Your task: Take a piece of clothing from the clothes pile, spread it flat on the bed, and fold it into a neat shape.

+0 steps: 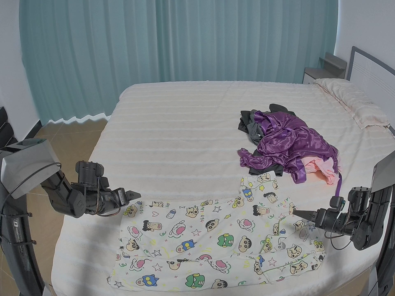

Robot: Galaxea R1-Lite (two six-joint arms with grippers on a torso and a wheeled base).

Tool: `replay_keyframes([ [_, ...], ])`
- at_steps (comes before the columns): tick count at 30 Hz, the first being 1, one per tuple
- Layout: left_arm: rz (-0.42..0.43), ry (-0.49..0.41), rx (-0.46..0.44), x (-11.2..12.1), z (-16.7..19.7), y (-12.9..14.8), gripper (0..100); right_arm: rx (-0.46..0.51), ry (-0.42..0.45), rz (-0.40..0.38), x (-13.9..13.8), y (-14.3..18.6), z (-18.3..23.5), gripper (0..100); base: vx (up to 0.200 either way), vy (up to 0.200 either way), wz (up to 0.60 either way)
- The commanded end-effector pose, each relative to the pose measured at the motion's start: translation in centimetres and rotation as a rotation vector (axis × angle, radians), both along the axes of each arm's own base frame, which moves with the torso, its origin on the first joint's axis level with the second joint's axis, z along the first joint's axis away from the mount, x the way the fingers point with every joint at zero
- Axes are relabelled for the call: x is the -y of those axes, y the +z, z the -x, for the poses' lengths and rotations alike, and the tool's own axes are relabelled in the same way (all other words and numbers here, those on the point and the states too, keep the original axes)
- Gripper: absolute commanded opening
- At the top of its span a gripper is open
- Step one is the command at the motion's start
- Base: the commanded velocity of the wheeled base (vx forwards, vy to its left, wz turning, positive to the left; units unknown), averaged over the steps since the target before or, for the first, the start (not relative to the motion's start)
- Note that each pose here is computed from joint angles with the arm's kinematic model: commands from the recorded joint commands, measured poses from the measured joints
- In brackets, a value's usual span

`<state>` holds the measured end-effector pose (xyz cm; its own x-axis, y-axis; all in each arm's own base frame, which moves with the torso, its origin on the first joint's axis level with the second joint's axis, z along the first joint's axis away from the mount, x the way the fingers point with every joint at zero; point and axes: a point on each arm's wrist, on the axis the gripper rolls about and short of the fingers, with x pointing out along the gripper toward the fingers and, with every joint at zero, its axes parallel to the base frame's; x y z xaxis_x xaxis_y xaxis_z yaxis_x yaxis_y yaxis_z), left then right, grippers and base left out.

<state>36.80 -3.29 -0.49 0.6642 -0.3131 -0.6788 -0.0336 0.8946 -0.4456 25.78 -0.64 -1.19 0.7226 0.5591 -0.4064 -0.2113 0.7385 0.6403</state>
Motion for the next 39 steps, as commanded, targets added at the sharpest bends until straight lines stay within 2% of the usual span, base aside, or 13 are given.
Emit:
replay_keyframes([
  [1, 0.007, -0.035, -0.037, 0.2, -1.1, -2.2, 100, 0.004, 0.006, -0.001, -0.1, 0.0, 0.0, 100, 0.0, 0.0, 0.0],
  [11, 0.02, -0.065, -0.006, 0.5, -1.9, -1.7, 100, -0.008, 0.023, -0.004, -0.5, -0.1, 0.2, 100, 0.0, 0.0, 0.0],
  [25, 0.002, -0.084, -0.032, 0.7, -2.4, -2.7, 100, -0.013, 0.036, -0.005, -0.9, -0.3, 0.2, 100, 0.0, 0.0, 0.0],
  [26, 0.002, -0.084, -0.038, 0.7, -2.4, -3.0, 0, -0.01, 0.038, -0.005, -0.9, -0.2, 0.1, 100, 0.0, 0.0, 0.0],
  [32, 0.007, -0.076, -0.031, 0.6, -2.7, -3.0, 0, -0.014, 0.035, -0.006, -0.9, -0.4, 0.0, 100, 0.0, 0.0, 0.0],
  [39, 0.001, -0.057, -0.006, 0.2, -3.2, -2.8, 0, 0.038, 0.029, 0.001, -0.9, 0.2, -1.0, 100, 0.0, 0.0, 0.0],
])
